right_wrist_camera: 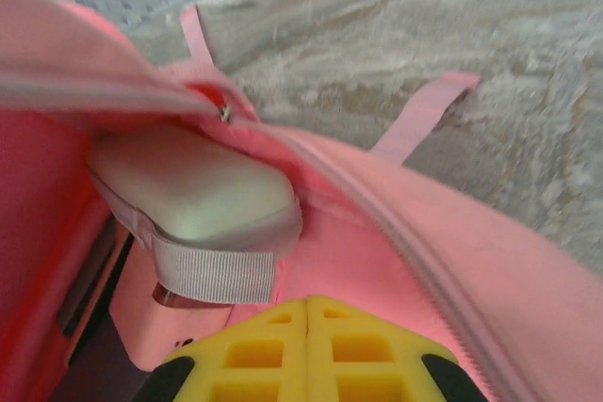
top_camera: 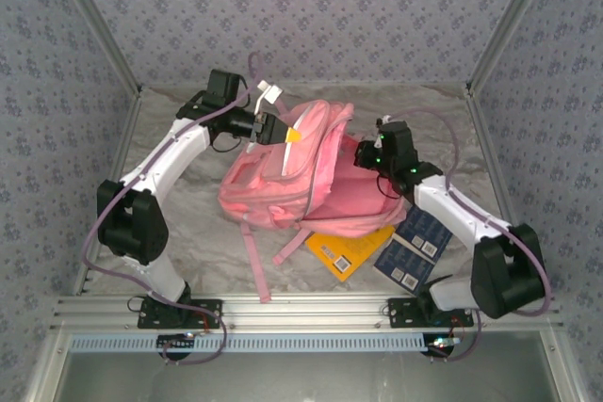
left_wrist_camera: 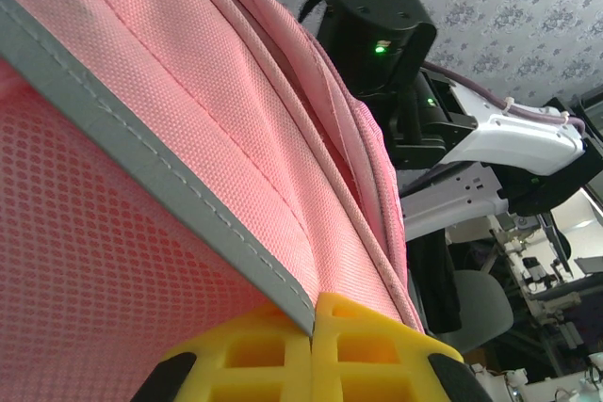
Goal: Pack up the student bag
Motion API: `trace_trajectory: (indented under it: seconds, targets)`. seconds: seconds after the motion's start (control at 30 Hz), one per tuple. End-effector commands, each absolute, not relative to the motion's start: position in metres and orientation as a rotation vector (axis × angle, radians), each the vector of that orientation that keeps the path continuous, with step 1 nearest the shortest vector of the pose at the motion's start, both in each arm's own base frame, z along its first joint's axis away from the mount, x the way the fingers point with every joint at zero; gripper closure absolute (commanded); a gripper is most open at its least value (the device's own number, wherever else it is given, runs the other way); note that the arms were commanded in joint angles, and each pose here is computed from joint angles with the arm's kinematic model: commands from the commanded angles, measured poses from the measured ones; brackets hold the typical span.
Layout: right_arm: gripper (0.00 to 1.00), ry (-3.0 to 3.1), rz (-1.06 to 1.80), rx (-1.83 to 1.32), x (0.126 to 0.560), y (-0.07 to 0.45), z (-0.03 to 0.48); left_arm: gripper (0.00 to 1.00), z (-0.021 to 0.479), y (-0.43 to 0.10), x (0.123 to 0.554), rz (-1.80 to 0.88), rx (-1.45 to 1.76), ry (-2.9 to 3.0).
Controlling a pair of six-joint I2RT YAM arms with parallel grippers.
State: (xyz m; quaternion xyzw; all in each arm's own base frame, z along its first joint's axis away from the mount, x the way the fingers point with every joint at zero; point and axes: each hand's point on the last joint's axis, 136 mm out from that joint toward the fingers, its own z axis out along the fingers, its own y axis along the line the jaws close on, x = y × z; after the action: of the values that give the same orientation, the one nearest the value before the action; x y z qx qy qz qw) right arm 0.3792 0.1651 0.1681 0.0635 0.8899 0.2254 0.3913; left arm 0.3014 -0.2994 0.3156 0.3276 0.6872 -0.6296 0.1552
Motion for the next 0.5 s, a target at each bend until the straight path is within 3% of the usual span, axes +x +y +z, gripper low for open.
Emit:
trace_trajectory:
  seconds: [0.0, 0.17, 0.37, 0.47]
  targets:
    - [1.00, 2.350, 0.542, 0.123, 0.382, 0.182, 0.156, 1.00, 0.355, -0.301, 0.282, -1.845, 1.089, 1.760]
    - [1.00, 2.379, 0.526, 0.120, 0.408, 0.201, 0.139, 1.00, 0.353, -0.304, 0.280, -1.857, 1.099, 1.760]
    - [1.00, 2.291, 0.832, 0.153, 0.439, 0.252, 0.145, 1.00, 0.350, -0.306, 0.280, -1.857, 1.096, 1.770]
    - [0.89, 2.249, 0.945, 0.189, 0.434, 0.259, 0.152, 1.00, 0.346, -0.308, 0.285, -1.835, 1.074, 1.799]
